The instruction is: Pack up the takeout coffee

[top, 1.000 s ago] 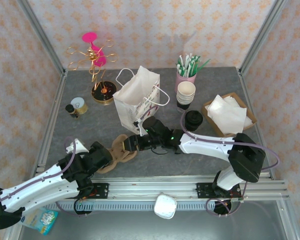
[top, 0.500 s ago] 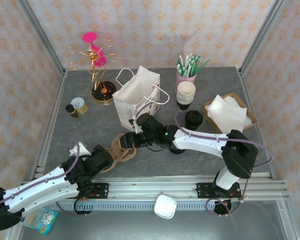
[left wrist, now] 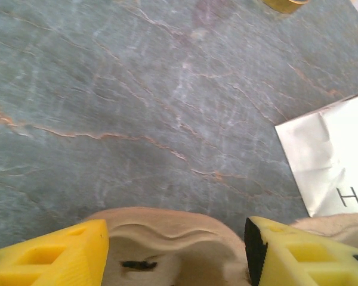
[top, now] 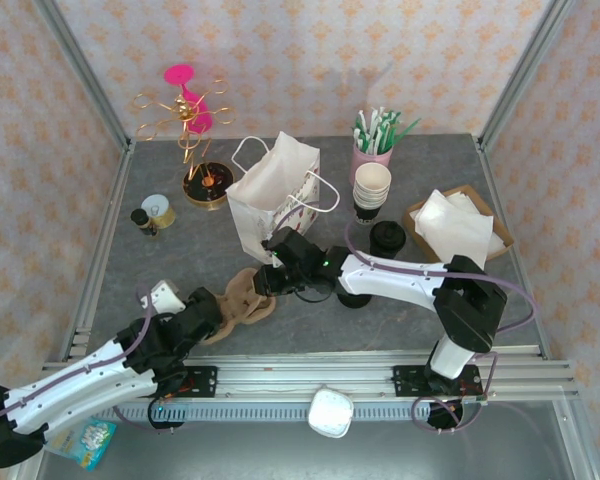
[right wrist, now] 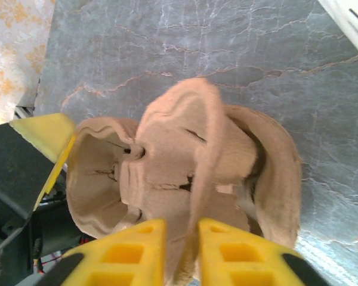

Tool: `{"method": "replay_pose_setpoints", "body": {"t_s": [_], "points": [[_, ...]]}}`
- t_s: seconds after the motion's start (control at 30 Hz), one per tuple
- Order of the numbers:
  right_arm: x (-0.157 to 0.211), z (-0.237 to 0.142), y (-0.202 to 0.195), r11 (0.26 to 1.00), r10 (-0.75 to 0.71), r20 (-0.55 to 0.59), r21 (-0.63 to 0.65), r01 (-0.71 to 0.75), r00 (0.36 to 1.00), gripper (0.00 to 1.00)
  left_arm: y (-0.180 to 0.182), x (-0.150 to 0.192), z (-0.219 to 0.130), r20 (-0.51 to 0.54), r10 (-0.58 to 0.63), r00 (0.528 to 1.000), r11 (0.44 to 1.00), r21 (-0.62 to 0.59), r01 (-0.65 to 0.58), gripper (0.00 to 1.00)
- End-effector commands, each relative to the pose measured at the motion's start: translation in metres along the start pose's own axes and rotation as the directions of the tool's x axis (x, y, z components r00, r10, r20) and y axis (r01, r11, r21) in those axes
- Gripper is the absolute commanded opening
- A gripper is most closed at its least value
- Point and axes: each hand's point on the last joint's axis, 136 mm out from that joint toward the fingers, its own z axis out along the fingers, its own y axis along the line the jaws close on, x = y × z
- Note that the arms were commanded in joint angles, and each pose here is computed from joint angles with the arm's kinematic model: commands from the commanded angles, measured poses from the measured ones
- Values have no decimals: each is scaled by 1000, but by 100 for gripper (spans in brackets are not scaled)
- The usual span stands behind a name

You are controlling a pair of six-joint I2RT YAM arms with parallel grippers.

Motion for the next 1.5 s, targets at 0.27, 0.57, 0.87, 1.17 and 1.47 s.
{"method": "replay_pose_setpoints", "body": {"t_s": [0.27, 0.57, 0.87, 1.17, 1.47], "points": [[-10, -29, 14, 1000, 13, 99, 13, -14, 995, 0, -31, -8, -4, 3, 45, 999, 997, 59, -45, 61], [-20, -57, 25, 996, 89, 176, -35, -84, 980, 0, -43, -14, -3, -29, 102, 994, 993, 67, -99, 63], [-26, -75, 26, 989, 145, 223, -43, -139, 964, 0, -67, 0, 0, -130, 211, 969, 973, 117, -197, 62], [-28, -83, 24, 977, 213, 254, -65, -203, 943, 0, -82, 11, -5, -191, 316, 929, 943, 169, -286, 57], [-21, -68, 15, 978, 210, 240, -44, -205, 948, 0, -104, 40, -9, -307, 307, 901, 931, 294, -217, 57]]}}
